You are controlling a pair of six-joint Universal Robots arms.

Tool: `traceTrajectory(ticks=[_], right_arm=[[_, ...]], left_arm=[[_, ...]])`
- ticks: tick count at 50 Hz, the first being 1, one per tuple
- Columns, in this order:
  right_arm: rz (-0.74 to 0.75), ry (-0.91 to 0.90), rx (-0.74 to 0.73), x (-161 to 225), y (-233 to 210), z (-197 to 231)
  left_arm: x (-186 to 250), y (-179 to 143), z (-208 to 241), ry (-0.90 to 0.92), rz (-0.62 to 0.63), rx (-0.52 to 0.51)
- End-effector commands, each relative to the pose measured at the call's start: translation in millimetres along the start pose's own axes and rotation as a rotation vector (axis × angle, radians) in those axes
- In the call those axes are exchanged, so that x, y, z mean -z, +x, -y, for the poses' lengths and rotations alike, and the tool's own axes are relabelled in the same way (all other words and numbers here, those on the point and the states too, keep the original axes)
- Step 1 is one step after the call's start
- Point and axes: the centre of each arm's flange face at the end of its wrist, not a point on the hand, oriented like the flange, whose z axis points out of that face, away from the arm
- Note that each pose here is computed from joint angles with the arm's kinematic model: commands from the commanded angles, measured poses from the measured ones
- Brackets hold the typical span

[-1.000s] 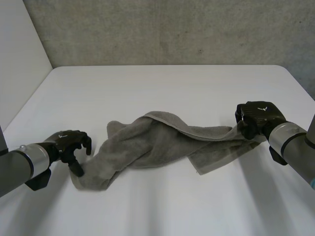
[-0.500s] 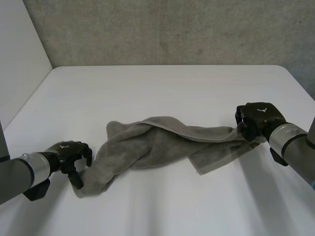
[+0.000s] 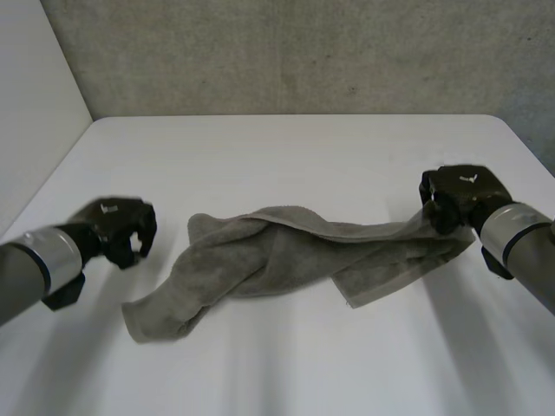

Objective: Fold the towel.

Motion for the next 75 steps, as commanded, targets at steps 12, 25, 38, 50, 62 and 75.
traceTrajectory(ticks=[12,25,38,50,62,75], right_arm=[[0.043,0.014,0.003,14.5,-4.8,3.5],[0.056,-0.014,-0.004,12.0,-7.3,-6.2],[0.044,-0.013,-0.008,11.4,-2.4,-5.2],[0.018,0.062,0.056,13.2,8.7,27.6],[0.138,0.074,0.086,38.9,15.0,90.8],[-0.239,0.641,0.225,-43.7,52.1,227.9]], left_arm=[[-21.9,11.3,-19.0,0.018,-0.040,0.062],[-63.3,23.5,-49.5,-0.068,-0.070,0.133],[-76.1,20.3,-53.4,-0.088,-0.026,0.130],[-43.2,17.9,10.5,0.103,-0.004,0.067],[-15.9,-1.9,66.9,0.230,0.029,0.010],[-65.5,-68.2,209.0,0.699,0.247,-0.291]])
